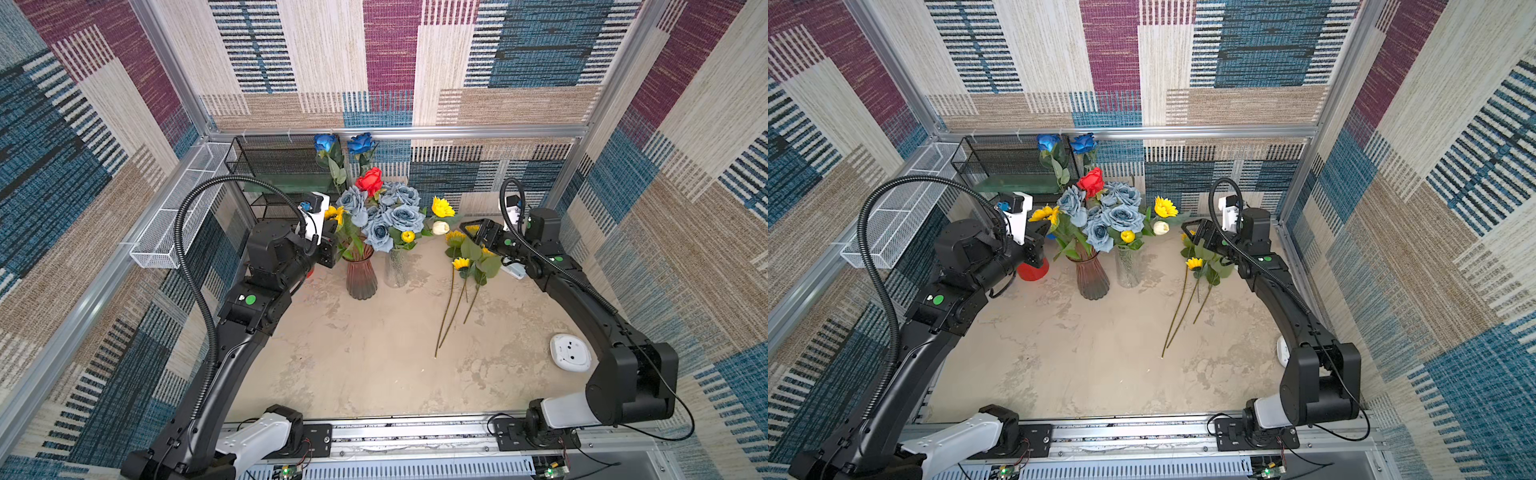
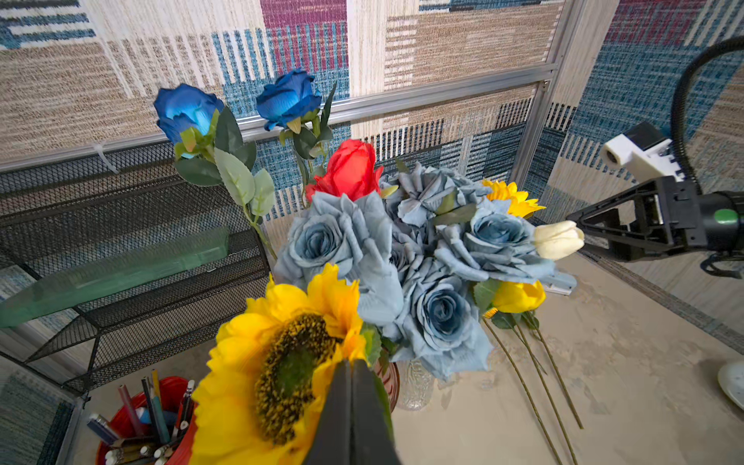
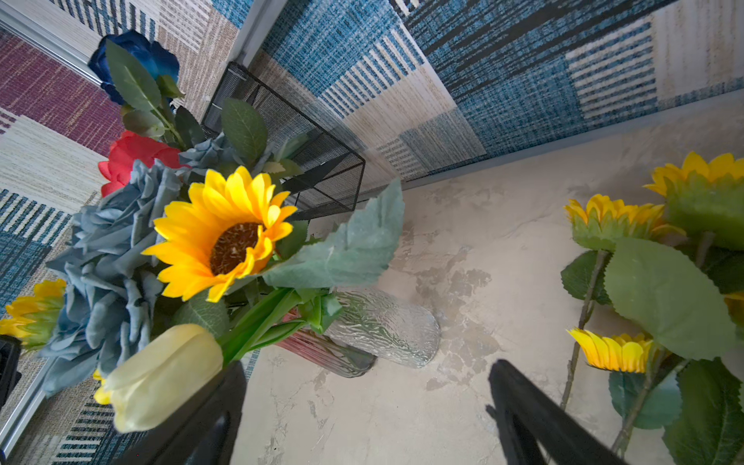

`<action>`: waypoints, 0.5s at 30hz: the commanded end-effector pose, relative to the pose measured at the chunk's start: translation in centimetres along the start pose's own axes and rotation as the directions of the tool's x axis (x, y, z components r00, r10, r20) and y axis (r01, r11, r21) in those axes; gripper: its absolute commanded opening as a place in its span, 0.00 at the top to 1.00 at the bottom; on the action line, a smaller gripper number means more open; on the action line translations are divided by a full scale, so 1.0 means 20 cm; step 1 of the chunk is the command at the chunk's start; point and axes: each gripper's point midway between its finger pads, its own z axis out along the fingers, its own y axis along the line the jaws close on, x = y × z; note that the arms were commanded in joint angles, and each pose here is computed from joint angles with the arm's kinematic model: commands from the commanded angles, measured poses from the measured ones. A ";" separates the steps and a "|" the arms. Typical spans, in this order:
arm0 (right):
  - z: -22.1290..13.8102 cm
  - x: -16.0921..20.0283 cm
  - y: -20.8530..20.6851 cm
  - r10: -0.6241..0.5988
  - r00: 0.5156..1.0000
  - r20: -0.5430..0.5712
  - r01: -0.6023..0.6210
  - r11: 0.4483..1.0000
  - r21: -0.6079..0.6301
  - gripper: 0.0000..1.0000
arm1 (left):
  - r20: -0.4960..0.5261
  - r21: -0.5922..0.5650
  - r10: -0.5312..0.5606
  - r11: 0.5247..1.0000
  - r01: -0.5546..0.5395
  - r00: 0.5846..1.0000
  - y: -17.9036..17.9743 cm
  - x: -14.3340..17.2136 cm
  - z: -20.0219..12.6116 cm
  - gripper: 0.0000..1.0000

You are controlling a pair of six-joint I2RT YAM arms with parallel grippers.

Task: Pick out yellow flowers from the vase
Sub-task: Pick up the flower from the vase.

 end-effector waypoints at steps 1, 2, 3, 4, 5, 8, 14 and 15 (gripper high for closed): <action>0.00 -0.04 0.13 -0.109 0.993 0.034 0.111 0.992 -0.055 0.04 | 0.020 0.030 -0.027 0.999 0.026 0.999 -0.03 -0.08 -0.05 1.00; 0.00 -0.04 0.15 -0.132 0.990 0.040 0.134 0.989 -0.054 0.04 | 0.027 0.039 -0.029 0.999 0.028 0.999 -0.03 -0.11 -0.07 1.00; 0.00 -0.04 0.16 -0.146 0.988 0.047 0.149 0.988 -0.049 0.04 | 0.035 0.043 -0.034 0.999 0.032 0.999 -0.04 -0.13 -0.08 1.00; -0.01 -0.05 0.17 -0.159 0.986 0.057 0.162 0.986 -0.046 0.04 | 0.038 0.047 -0.035 0.998 0.034 0.999 -0.04 -0.15 -0.09 1.00; -0.01 -0.05 0.18 -0.171 0.983 0.068 0.174 0.983 -0.050 0.04 | 0.042 0.058 -0.037 0.998 0.034 0.998 -0.05 -0.18 -0.11 1.00; -0.06 -0.08 0.27 -0.220 0.968 0.124 0.230 0.970 -0.079 0.04 | 0.056 0.104 -0.046 0.994 0.040 0.997 -0.09 -0.27 -0.16 1.00; -0.18 -0.14 0.57 -0.364 0.900 0.238 0.407 0.898 -0.166 0.04 | 0.107 0.191 -0.066 0.981 0.045 0.992 -0.16 -0.45 -0.26 1.00; -0.21 -0.14 0.64 -0.384 0.888 0.254 0.437 0.876 -0.202 0.04 | 0.117 0.214 -0.071 0.976 0.045 0.991 -0.18 -0.47 -0.27 1.00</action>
